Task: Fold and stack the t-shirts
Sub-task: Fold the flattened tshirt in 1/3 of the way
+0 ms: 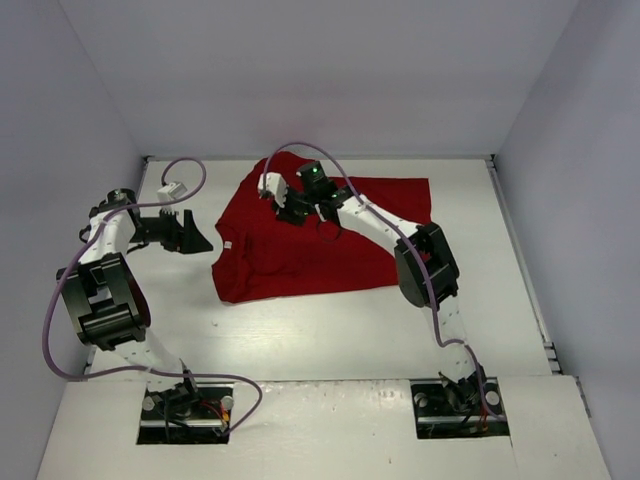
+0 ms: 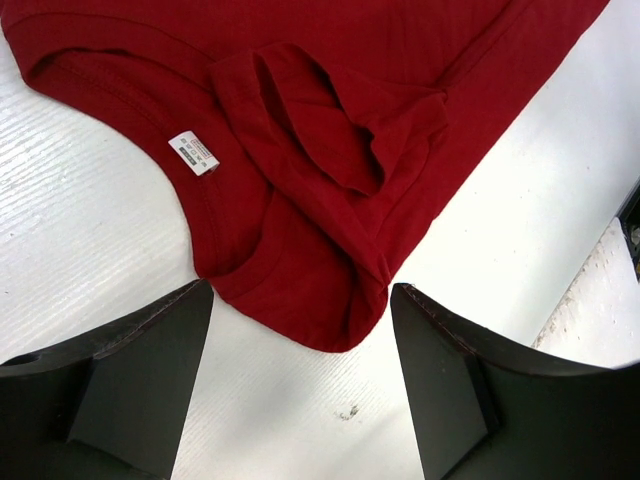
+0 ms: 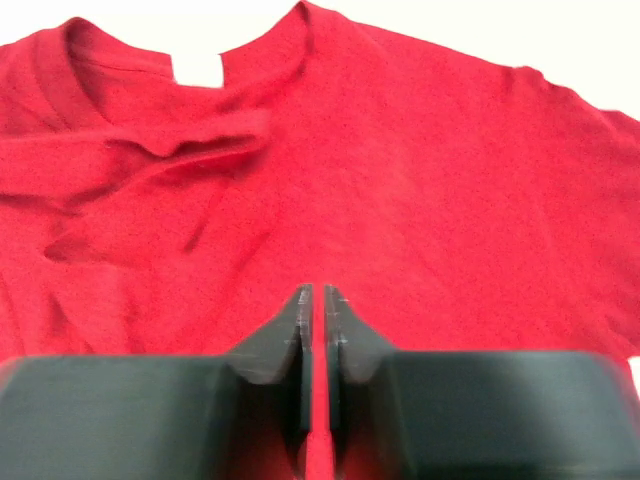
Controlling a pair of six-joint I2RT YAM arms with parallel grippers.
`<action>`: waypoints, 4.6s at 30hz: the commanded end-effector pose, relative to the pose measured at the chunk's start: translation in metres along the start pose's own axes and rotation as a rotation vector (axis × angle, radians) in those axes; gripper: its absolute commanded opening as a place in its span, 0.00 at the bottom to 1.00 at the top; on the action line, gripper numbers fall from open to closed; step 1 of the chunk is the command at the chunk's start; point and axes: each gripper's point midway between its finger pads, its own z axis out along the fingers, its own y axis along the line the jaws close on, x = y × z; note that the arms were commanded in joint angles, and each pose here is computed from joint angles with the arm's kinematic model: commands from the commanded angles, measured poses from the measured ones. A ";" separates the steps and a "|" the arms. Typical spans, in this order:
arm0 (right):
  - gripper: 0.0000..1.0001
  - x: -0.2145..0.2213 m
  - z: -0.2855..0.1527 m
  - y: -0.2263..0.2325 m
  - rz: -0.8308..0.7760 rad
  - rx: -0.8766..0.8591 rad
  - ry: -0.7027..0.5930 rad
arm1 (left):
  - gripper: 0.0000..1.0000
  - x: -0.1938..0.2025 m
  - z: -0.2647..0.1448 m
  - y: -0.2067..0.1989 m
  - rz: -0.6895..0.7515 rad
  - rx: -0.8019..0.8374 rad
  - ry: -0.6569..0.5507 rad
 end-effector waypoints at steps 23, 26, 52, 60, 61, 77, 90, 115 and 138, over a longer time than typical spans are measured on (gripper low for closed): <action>0.70 0.026 0.020 0.106 -0.052 -0.272 0.177 | 0.70 -0.011 -0.007 -0.017 0.113 0.026 -0.052; 0.70 0.017 0.017 0.098 -0.058 -0.253 0.162 | 0.70 -0.007 -0.007 -0.017 0.118 0.026 -0.049; 0.28 0.036 0.034 0.089 -0.017 -0.277 0.168 | 0.70 -0.006 -0.004 -0.014 0.105 0.031 -0.044; 0.00 0.007 0.013 0.089 -0.020 -0.259 0.130 | 0.70 -0.007 -0.007 -0.017 0.120 0.024 -0.048; 0.00 0.000 0.008 0.088 -0.023 -0.255 0.119 | 0.70 -0.008 -0.007 -0.018 0.120 0.024 -0.050; 0.00 -0.003 -0.012 0.032 0.080 -0.179 0.059 | 0.70 -0.027 -0.006 -0.016 0.147 0.015 -0.050; 0.04 0.025 0.029 0.068 0.139 -0.261 0.116 | 0.68 -0.063 0.056 -0.031 0.293 0.073 0.021; 0.59 -0.005 -0.081 -0.023 0.238 -0.034 0.031 | 0.71 -0.096 0.066 -0.031 0.402 -0.080 -0.035; 0.31 0.264 -0.307 0.007 0.311 0.017 0.581 | 0.71 -0.040 0.176 -0.095 0.587 0.128 0.317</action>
